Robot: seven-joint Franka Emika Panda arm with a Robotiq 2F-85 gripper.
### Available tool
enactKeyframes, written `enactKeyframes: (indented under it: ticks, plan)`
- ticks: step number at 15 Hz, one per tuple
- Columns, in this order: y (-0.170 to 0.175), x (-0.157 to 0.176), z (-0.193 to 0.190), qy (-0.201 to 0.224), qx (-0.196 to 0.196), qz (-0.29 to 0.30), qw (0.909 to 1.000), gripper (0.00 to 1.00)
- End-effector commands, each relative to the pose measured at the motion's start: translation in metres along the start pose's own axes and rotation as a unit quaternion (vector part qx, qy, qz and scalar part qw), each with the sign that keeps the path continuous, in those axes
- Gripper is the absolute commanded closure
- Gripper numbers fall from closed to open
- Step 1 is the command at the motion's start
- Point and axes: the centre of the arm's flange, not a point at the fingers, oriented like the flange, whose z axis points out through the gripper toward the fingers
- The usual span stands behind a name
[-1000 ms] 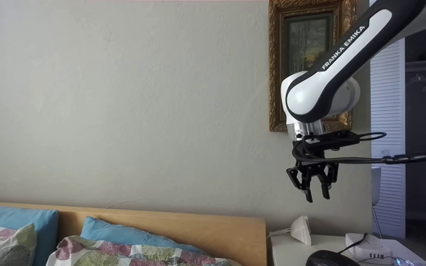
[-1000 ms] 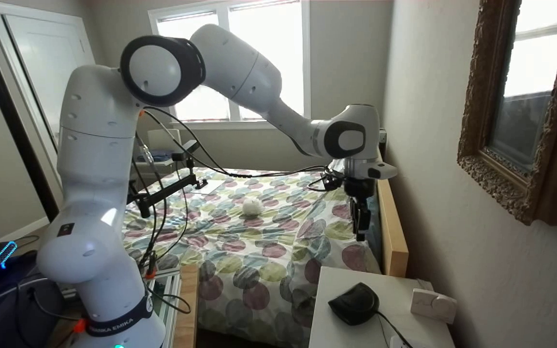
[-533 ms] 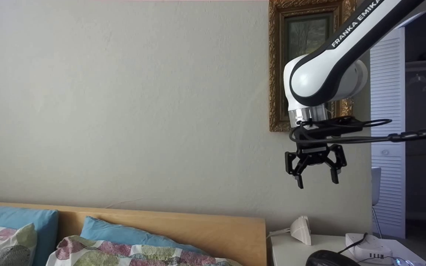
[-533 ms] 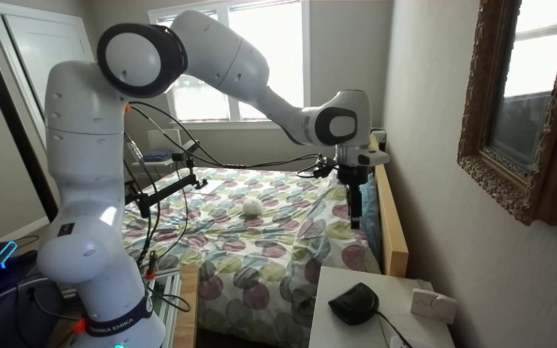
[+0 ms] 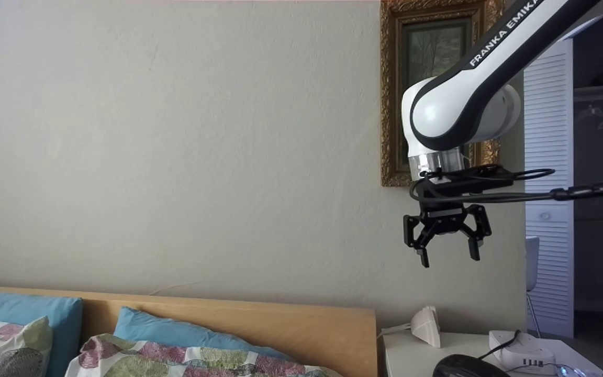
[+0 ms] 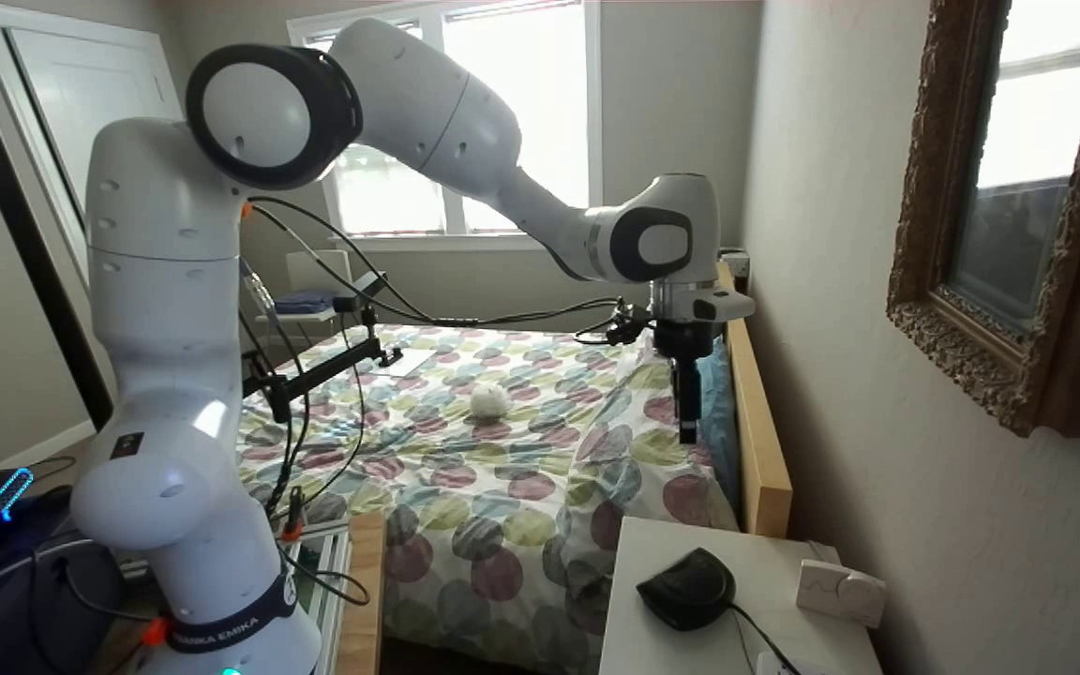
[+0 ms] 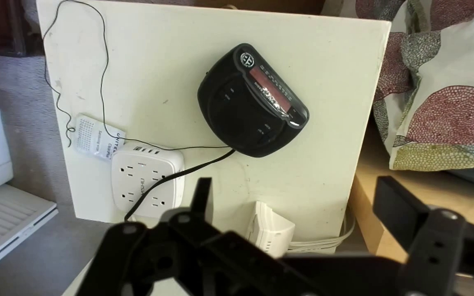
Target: Press the button on the black object
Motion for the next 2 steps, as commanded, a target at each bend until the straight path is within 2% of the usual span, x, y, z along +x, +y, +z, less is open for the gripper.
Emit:
enactKeyframes:
  ticks: [1,2]
  plan:
    - [0.0,0.0,0.0,0.0,0.0,0.0,1.0,0.0]
    - [0.0,0.0,0.0,0.0,0.0,0.0,1.0,0.0]
